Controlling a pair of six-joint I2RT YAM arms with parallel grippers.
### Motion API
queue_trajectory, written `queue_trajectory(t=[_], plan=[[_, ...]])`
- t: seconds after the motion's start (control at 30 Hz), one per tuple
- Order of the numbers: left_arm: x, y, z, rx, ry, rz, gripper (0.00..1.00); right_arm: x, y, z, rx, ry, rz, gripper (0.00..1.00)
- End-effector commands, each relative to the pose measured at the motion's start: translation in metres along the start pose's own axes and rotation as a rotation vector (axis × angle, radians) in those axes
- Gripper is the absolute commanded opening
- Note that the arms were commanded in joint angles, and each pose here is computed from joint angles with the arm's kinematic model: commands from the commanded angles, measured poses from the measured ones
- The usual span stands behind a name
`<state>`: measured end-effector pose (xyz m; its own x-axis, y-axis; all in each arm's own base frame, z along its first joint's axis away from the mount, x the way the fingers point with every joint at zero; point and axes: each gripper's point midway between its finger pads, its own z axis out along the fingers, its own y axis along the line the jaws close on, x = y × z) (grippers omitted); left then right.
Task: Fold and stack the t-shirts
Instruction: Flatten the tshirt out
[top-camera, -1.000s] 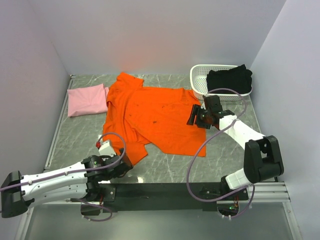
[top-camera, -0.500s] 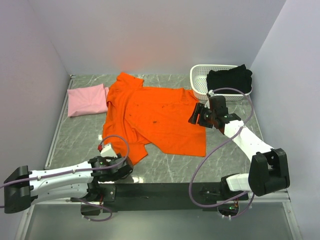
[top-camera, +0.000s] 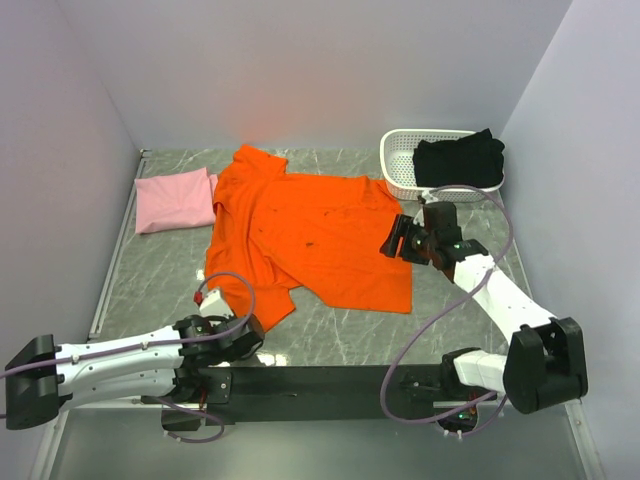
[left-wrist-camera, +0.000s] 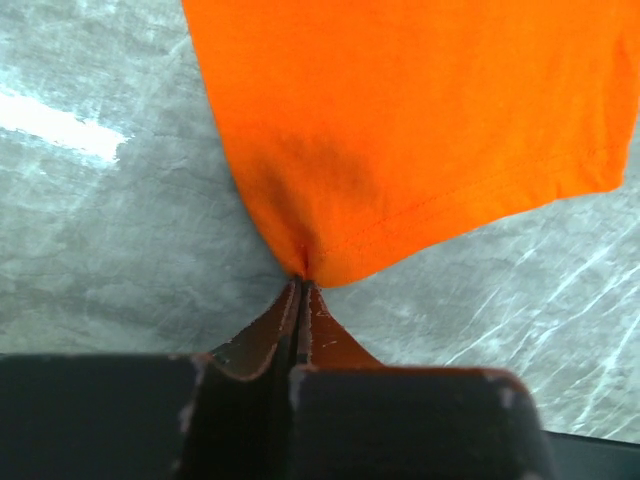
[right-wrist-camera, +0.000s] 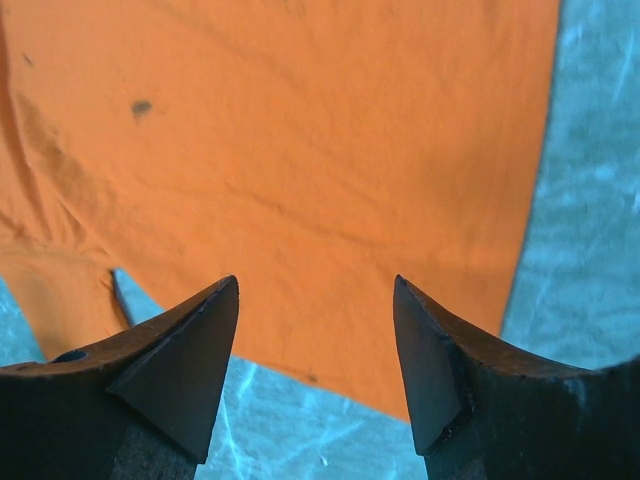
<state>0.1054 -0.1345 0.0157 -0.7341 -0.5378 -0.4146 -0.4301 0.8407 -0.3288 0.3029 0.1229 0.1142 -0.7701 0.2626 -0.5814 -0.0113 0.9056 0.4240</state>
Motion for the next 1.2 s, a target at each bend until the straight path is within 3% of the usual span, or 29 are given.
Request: queue_trajectory(t=[0.0,0.4,0.77,1.17], plan=[[-0.002,-0.004,0.003,0.014,-0.022,0.022,0.01,0.009,-0.011,-0.003,0.024,-0.01,0.001,0.7],[-0.035,-0.033,-0.046,0.165,-0.075,0.008,0.01,0.064,-0.043,-0.005,0.105,0.059,0.061,0.7],[-0.047,-0.036,-0.06,0.249,-0.1,-0.049,0.01,0.07,-0.062,-0.026,0.244,0.019,0.169,0.69],[-0.091,-0.047,-0.106,0.35,-0.212,-0.079,0.01,0.111,-0.076,-0.032,0.395,0.131,0.199,0.63]])
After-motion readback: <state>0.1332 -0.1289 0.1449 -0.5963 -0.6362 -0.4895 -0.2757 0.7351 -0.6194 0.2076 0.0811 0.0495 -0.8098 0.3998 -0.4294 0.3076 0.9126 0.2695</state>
